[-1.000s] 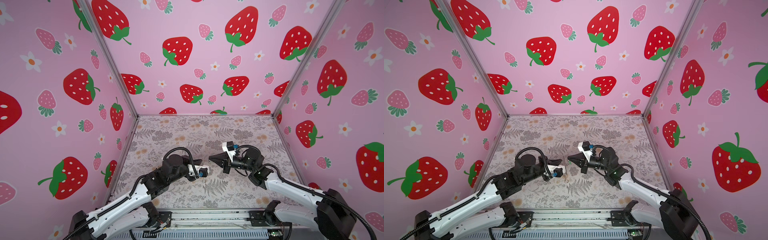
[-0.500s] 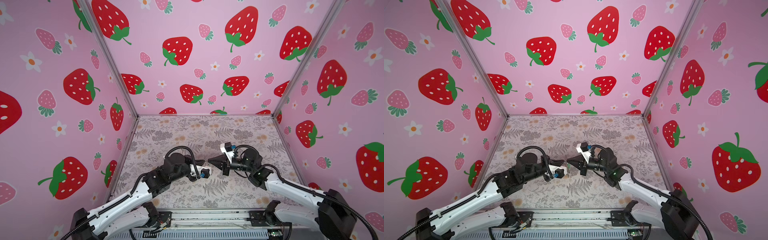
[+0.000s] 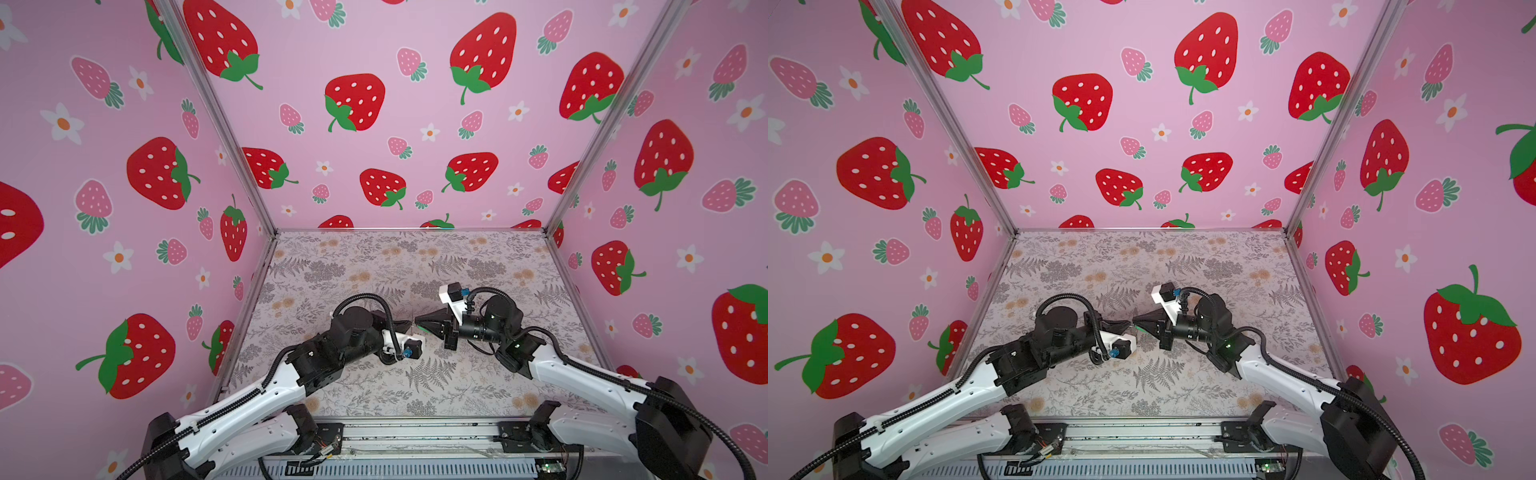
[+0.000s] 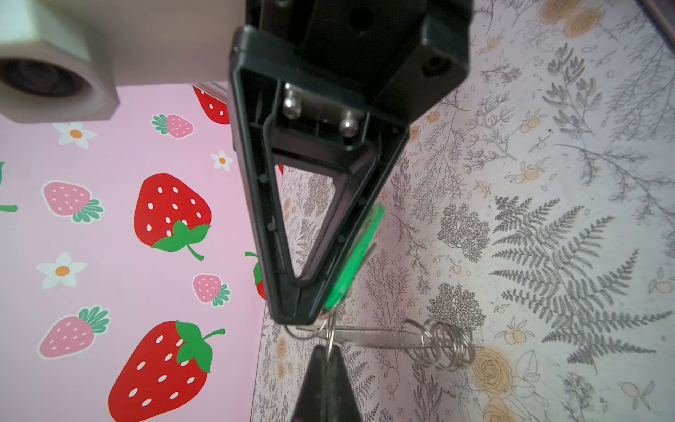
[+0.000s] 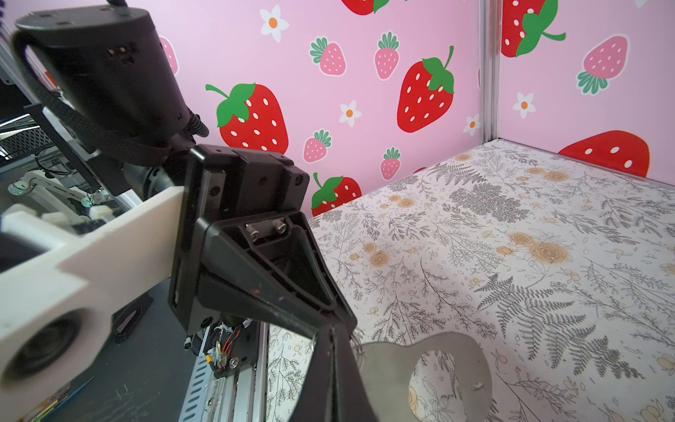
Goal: Put the keys on the keyring
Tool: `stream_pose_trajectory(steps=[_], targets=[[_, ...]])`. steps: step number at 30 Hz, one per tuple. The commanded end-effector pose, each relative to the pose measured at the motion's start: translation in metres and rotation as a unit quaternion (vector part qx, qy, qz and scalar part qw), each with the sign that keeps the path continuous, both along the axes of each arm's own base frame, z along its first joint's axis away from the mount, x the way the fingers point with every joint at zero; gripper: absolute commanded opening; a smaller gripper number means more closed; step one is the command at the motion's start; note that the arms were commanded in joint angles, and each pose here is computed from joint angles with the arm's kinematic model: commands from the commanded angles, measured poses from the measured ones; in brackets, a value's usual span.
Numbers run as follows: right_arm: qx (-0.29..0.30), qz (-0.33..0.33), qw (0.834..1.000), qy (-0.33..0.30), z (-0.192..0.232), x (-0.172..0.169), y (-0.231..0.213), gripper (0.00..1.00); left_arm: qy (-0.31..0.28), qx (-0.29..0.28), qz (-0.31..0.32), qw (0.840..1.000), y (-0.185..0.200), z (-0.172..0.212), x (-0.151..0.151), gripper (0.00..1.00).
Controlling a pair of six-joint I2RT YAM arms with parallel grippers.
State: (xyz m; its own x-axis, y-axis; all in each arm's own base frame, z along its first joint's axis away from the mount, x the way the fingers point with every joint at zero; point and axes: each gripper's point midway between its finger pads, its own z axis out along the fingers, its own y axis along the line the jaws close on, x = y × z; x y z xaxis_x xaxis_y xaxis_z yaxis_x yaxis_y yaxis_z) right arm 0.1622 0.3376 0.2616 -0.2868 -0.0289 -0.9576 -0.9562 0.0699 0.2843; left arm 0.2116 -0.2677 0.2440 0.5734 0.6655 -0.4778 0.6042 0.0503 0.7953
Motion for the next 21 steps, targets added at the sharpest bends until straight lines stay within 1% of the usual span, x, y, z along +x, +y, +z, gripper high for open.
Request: stream_pose_trajectory(steps=[1,8,21], targets=[[0.006,0.003,1.0,0.005,0.0099,-0.0006,0.0024,0.0,-0.026,-0.012,0.007,1.0,-0.0015,0.0253,0.0048,0.0],[0.025,0.0,1.0,-0.003,0.0198,-0.0042,-0.0024,0.0,-0.025,-0.001,0.012,1.0,0.0006,0.0206,0.006,0.0],[0.02,-0.008,1.0,0.018,0.0134,-0.003,-0.0039,0.0,-0.033,-0.002,0.025,0.999,0.0008,0.0274,0.0097,0.0]])
